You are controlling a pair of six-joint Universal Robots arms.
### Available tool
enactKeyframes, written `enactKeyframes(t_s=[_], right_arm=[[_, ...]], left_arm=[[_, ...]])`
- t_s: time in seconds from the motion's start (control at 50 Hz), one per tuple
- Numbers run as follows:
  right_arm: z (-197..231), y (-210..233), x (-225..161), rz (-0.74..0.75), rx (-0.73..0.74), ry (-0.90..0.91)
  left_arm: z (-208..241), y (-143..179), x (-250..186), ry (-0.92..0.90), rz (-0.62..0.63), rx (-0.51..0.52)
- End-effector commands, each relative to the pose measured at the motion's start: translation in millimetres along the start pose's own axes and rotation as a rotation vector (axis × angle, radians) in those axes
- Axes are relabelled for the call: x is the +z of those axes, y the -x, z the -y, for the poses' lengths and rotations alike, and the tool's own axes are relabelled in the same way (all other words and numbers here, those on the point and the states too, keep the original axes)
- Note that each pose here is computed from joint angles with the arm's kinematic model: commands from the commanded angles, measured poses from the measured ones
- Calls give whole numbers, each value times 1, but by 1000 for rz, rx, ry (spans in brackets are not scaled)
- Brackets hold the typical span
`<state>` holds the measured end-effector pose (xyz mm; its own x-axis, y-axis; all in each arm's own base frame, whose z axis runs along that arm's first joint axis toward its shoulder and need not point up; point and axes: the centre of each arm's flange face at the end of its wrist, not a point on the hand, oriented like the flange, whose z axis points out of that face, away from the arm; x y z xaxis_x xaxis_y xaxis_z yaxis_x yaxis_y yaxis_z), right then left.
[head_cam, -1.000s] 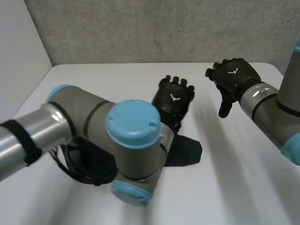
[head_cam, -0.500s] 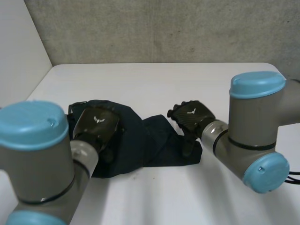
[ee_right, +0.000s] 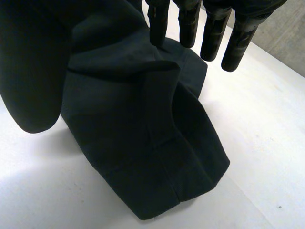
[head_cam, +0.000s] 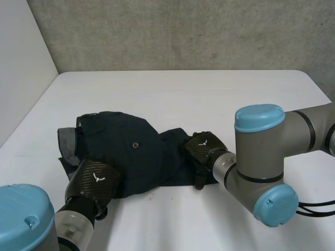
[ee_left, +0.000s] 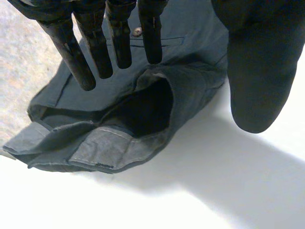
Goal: Fold the shorts.
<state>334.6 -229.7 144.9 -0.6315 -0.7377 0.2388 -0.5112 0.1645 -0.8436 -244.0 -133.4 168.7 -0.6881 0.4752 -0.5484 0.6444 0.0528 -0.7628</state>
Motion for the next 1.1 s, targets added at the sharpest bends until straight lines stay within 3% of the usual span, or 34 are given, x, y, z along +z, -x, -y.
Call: enactKeyframes(t_s=[0.02,0.2,0.34,0.44,0.52,0.64,0.74,0.88,0.98,1.1], right_arm=[[2,-1,-1,-3,-2,-3],[4,-2,-2,-11,-4,-9],[9,-5,-5,-20,-5,-24],[15,-7,-8,-27,-6,-41],[16,-8,-8,-31,-5,-44],[17,-10,-8,-38,-2,-47],[24,-15,-13,-69,-1,-64],[38,-26,-19,-143,20,-93],[53,-77,-25,-310,130,-136],[63,-119,-36,-416,171,-176]], left_arm=[[-3,-1,14,-32,37,18],[-6,13,49,-70,154,22],[4,74,86,-96,400,129],[49,146,98,-278,620,213],[83,182,100,-455,691,276],[128,197,95,-653,741,286],[155,151,106,-760,593,209],[162,49,120,-837,281,93],[160,-20,115,-913,3,30],[144,-65,109,-904,-207,17]])
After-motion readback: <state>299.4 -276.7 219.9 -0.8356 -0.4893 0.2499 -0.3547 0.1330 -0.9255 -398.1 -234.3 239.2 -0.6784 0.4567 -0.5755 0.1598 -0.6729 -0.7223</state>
